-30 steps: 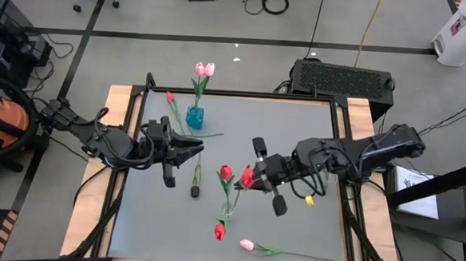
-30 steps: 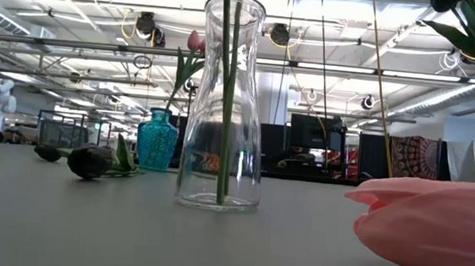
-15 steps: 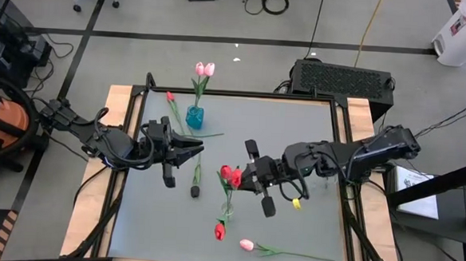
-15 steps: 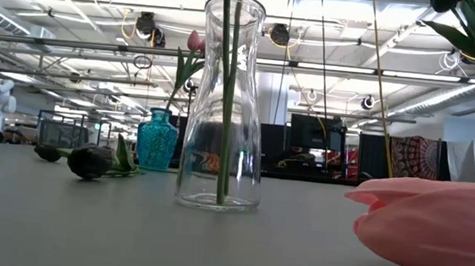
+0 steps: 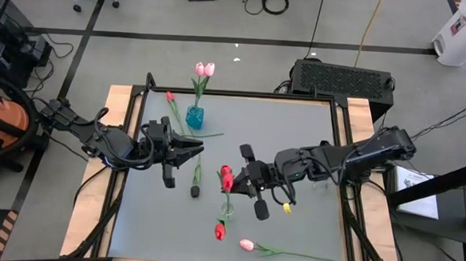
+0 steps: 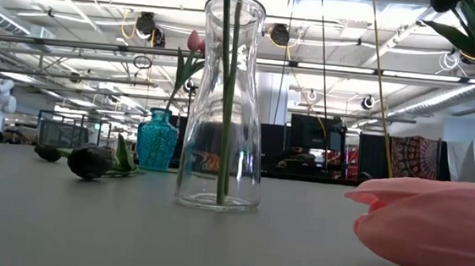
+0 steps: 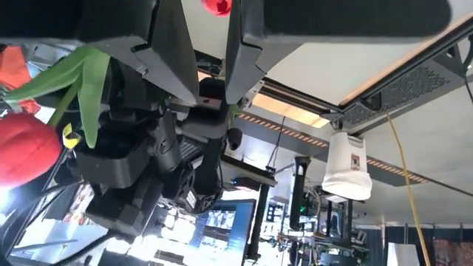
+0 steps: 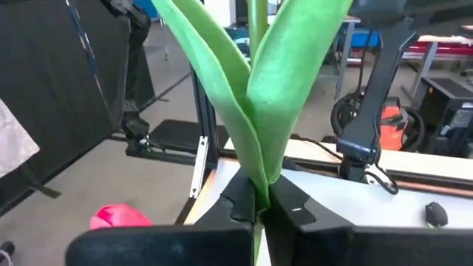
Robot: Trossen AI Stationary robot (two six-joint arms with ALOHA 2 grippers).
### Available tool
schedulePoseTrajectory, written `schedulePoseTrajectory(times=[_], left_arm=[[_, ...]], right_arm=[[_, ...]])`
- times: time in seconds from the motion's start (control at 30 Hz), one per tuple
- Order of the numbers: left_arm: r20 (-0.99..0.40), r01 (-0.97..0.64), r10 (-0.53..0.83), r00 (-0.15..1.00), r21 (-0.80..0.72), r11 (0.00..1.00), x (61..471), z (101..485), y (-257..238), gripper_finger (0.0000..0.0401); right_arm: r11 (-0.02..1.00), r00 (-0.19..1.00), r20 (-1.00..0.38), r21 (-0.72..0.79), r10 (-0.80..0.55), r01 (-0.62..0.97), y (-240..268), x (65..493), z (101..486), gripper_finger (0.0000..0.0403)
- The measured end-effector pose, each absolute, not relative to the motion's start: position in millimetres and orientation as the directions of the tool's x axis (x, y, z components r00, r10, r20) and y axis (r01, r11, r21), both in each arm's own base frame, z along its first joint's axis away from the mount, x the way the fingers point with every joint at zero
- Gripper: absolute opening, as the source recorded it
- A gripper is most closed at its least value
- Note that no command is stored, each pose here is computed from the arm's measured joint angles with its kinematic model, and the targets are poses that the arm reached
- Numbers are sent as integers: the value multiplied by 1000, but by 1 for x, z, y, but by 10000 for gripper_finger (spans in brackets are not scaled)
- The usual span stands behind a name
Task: Sort flowers into vase by color
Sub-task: Put the red flower into the left transparent vase
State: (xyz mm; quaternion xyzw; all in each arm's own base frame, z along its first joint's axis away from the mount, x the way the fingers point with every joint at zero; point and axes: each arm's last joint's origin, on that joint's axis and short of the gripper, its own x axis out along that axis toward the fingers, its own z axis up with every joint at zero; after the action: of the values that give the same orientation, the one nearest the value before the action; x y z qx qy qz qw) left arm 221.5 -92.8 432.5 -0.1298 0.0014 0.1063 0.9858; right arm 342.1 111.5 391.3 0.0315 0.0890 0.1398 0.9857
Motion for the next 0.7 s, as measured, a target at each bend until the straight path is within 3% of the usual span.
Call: schedulePoseTrajectory(times=[0.7], left_arm=[[-30, -210, 210, 977, -256, 944, 222, 433, -93, 76]], right_arm=[[968, 942, -225, 82, 248, -235, 115, 358, 370, 0]])
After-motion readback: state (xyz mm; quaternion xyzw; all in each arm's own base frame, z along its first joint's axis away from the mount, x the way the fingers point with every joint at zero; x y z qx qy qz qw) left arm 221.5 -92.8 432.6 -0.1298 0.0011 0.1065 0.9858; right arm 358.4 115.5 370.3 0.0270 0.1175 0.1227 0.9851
